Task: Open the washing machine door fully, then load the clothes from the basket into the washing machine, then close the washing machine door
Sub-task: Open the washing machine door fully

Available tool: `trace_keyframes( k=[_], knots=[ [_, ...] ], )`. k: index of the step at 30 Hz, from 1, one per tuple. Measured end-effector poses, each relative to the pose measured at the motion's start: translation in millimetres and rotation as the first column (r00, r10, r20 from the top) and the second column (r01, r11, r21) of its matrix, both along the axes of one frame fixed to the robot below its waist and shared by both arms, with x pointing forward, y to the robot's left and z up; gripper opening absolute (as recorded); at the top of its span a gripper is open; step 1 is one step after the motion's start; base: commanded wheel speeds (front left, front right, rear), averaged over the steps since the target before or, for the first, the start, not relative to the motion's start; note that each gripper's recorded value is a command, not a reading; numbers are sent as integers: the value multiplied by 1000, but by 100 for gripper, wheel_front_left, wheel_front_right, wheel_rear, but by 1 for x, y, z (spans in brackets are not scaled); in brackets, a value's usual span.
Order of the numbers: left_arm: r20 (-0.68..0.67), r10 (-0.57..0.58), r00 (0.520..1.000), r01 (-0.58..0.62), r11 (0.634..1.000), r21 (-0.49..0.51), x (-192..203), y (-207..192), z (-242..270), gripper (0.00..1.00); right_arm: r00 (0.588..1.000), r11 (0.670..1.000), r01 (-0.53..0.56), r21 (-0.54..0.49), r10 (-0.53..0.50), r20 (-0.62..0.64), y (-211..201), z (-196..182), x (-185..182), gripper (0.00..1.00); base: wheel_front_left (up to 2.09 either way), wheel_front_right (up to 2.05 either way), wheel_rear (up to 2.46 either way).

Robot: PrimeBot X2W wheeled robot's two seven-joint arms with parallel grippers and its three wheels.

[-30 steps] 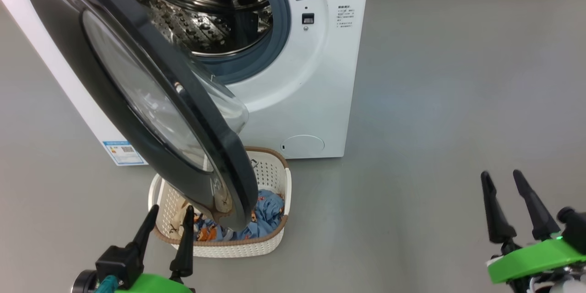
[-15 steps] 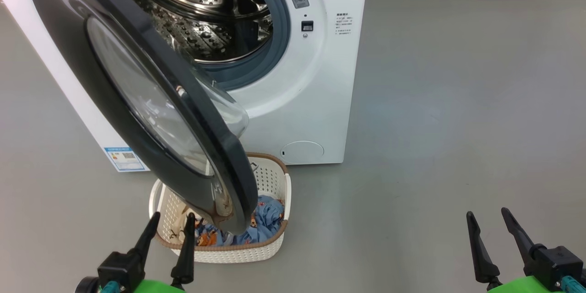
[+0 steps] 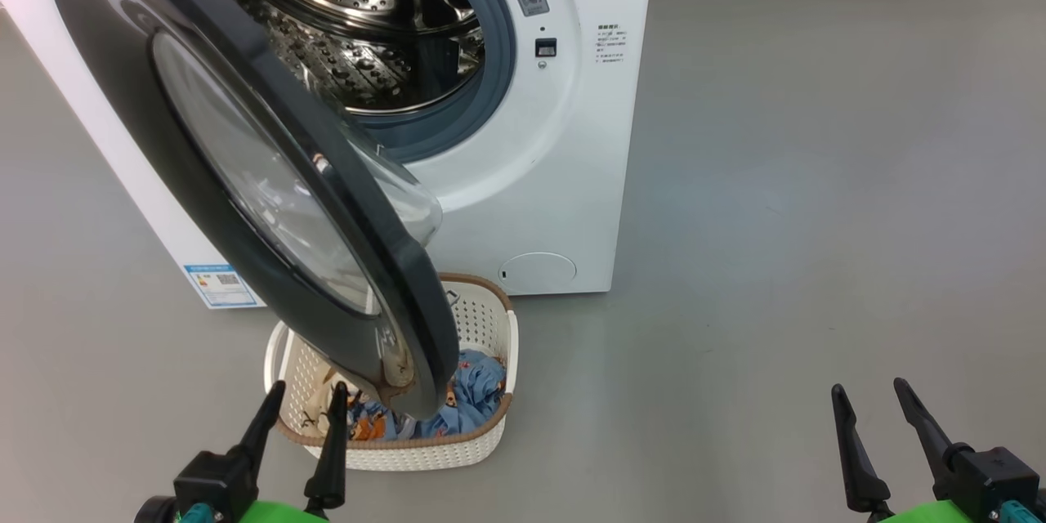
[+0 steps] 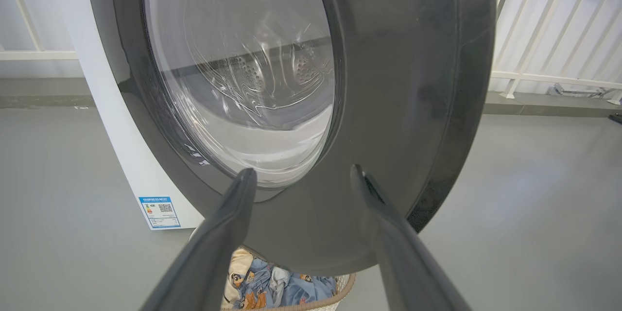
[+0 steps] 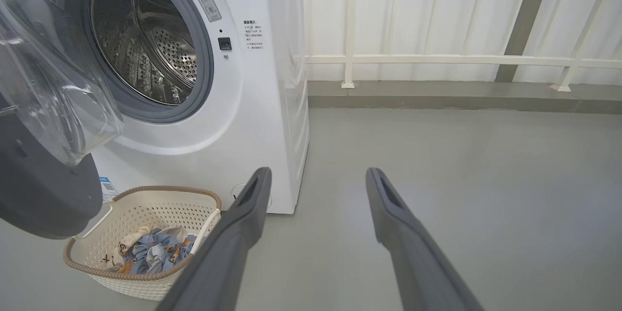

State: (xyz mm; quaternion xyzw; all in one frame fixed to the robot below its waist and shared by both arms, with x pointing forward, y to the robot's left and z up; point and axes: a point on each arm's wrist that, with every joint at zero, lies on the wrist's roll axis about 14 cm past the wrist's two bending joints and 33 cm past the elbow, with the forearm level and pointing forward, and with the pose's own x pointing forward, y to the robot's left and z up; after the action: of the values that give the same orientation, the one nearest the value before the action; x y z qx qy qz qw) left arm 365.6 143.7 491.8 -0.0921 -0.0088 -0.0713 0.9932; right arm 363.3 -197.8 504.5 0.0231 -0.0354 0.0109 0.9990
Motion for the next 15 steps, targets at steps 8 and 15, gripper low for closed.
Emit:
trace_keyframes(
  k=[8, 15],
  knots=[
    [-1, 2, 1000, -2, 1000, 0, 0, 1, 0, 100, 1000, 1000, -2, -9, 2, 0, 1, 0, -1, 100, 0, 0, 0],
    [-5, 3, 1000, -3, 1000, 0, 0, 1, -2, 0, 1000, 1000, -4, -16, 4, 2, 2, 1, -1, 100, 0, 0, 0]
  ],
)
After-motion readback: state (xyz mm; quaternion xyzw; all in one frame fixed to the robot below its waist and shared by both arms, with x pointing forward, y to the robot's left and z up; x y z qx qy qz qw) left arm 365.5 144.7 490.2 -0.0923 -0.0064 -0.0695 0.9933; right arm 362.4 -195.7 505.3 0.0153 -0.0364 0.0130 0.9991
